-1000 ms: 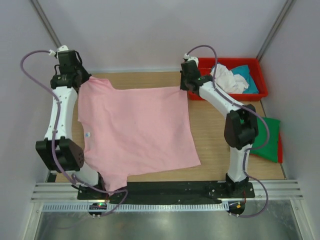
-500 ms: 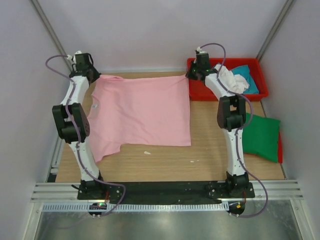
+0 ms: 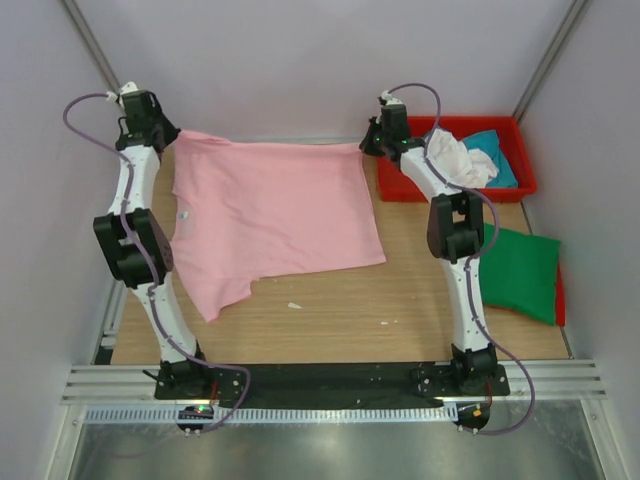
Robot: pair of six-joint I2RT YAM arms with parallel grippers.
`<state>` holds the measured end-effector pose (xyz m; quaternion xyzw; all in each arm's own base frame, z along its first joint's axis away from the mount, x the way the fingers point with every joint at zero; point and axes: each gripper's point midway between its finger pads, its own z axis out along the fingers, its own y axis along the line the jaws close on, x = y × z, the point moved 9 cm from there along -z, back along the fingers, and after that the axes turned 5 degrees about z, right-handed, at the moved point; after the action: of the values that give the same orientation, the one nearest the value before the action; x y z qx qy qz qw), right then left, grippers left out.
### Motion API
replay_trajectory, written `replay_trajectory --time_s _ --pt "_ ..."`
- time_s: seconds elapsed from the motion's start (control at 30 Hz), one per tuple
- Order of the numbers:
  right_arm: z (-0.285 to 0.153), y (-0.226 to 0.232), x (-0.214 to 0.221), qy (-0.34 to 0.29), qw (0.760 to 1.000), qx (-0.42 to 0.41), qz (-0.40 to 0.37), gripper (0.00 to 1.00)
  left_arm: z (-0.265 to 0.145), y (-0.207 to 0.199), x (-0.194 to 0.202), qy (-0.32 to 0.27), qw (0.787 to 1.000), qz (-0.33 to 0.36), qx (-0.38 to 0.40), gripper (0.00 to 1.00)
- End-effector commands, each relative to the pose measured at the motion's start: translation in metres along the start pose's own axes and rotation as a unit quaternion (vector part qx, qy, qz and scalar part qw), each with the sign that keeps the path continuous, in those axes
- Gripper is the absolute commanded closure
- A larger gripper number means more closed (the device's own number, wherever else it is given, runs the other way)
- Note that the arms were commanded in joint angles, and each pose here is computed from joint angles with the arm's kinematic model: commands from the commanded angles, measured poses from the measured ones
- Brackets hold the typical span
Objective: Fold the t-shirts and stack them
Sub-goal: Fold the tshirt
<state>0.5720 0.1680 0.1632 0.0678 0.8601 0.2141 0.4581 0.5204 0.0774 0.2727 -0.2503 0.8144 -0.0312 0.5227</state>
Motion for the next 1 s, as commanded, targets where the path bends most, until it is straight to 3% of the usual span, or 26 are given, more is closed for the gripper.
replay_trajectory --time_s 0.0,0.27,0.43,0.7,0.97 --pt "-0.005 0.026 -0.001 -0.029 0.999 0.012 -0.029 0.99 0.007 0.02 -0.014 -0.019 1.0 -0.002 0.009 1.0" --pt "-0.002 0.036 0.004 -0.039 0.999 0.03 -0.02 0.99 0.016 0.024 0.007 0.017 0.997 0.001 0.079 1.0" --pt "-0.003 0.033 0.006 -0.031 0.998 0.035 -0.049 0.99 -0.006 0.028 0.01 0.018 0.997 0.022 0.076 1.0" --pt "-0.013 0.026 0.019 0.002 0.998 0.051 -0.048 0.99 -0.049 0.044 0.057 0.074 0.996 0.014 0.046 1.0" --pt "-0.01 0.02 0.025 0.02 0.997 0.058 -0.053 0.99 -0.095 0.049 0.07 0.079 0.997 0.01 0.023 1.0"
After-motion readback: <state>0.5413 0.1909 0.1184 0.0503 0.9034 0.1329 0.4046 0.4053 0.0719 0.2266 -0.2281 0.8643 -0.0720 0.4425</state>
